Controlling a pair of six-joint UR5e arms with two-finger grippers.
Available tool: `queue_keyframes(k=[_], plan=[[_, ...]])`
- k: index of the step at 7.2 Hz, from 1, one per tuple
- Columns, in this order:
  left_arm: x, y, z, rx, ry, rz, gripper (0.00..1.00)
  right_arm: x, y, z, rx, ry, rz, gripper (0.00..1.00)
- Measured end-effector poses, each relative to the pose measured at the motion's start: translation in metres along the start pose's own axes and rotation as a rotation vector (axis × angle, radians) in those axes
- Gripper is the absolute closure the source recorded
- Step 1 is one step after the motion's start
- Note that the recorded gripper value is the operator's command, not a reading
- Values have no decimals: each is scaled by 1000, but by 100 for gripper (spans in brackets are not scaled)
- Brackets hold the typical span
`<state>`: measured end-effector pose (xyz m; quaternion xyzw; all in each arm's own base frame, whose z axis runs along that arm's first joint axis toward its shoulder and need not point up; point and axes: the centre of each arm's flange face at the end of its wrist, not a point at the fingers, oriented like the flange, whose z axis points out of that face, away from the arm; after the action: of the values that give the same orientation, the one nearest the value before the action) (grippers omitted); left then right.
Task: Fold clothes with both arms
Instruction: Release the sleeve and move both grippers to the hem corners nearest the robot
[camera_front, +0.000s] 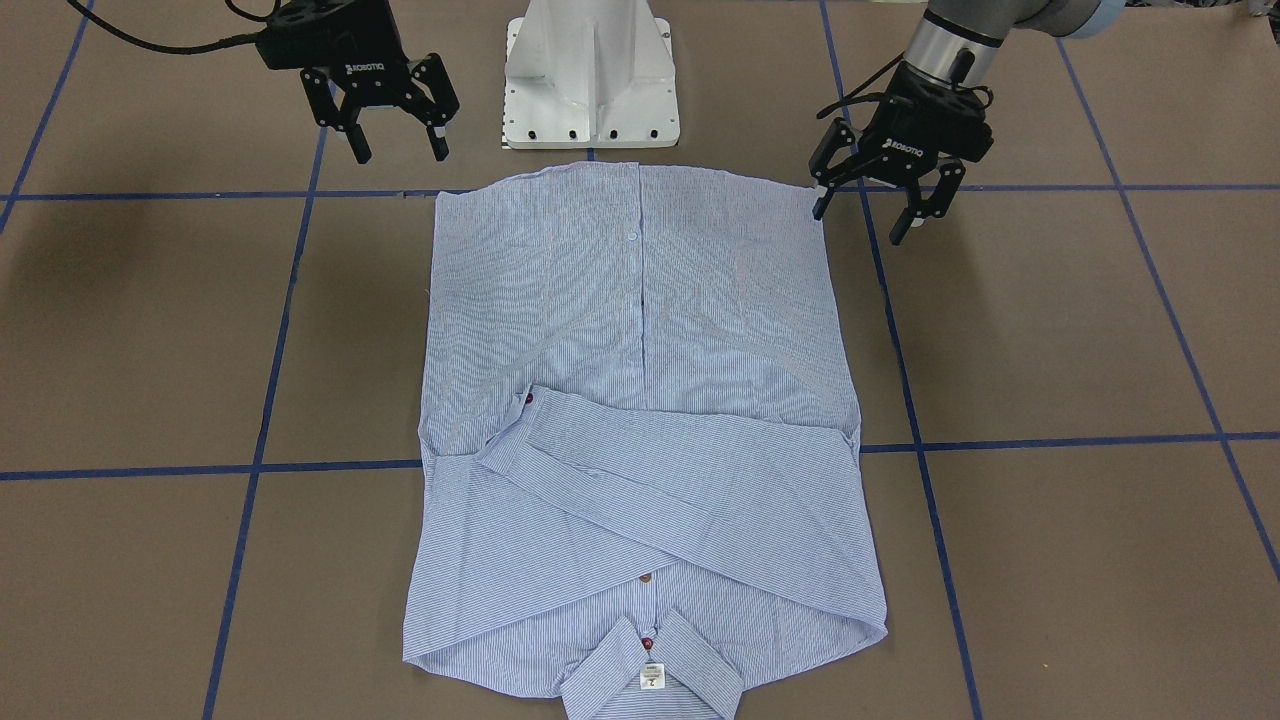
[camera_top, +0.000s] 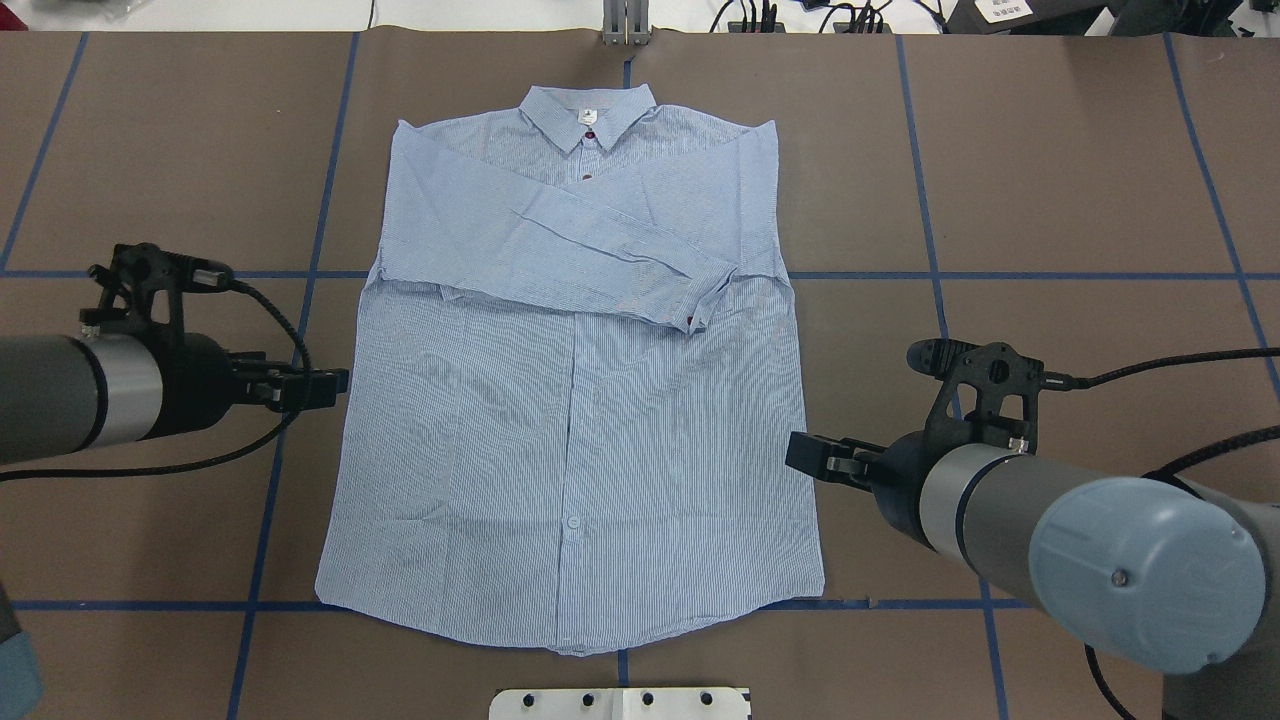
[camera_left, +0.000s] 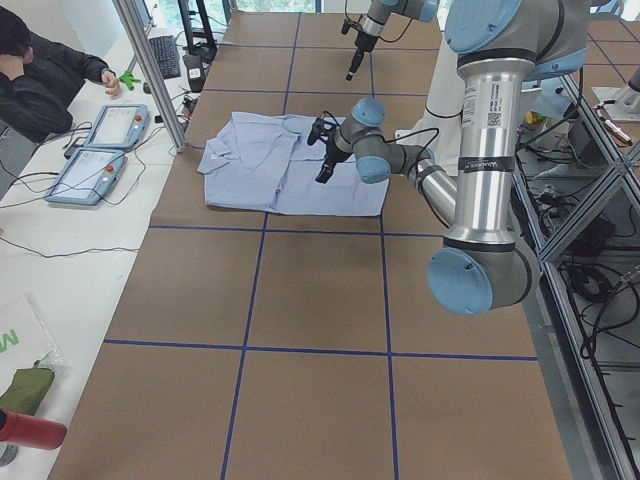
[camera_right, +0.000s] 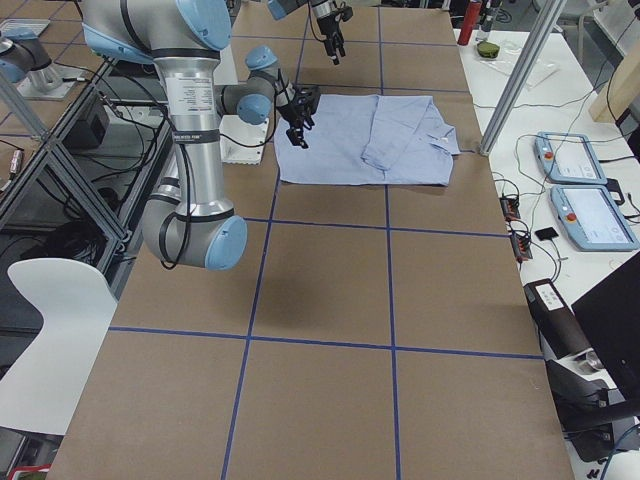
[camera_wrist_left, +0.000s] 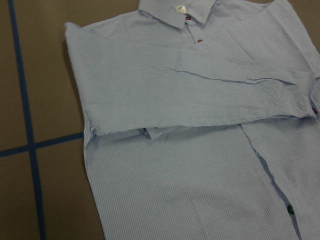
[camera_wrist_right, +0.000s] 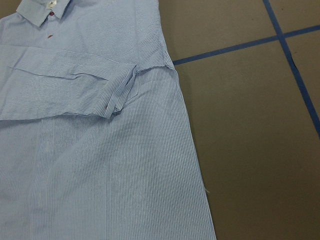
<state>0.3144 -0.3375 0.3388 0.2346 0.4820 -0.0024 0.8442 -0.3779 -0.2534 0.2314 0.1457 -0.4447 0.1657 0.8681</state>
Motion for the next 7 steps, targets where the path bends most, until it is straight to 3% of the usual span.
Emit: queue_keyframes(k=[2,5,7], plan=[[-23,56,2,-28,1,-123,0,-4,11,0,2,-6,7,0],[-4,135,35,-98,-35,-273,2,-5,12,-1,3,-9,8,0],[1,156,49,-133,-83,-278,21,-6,12,-1,3,-13,8,0]])
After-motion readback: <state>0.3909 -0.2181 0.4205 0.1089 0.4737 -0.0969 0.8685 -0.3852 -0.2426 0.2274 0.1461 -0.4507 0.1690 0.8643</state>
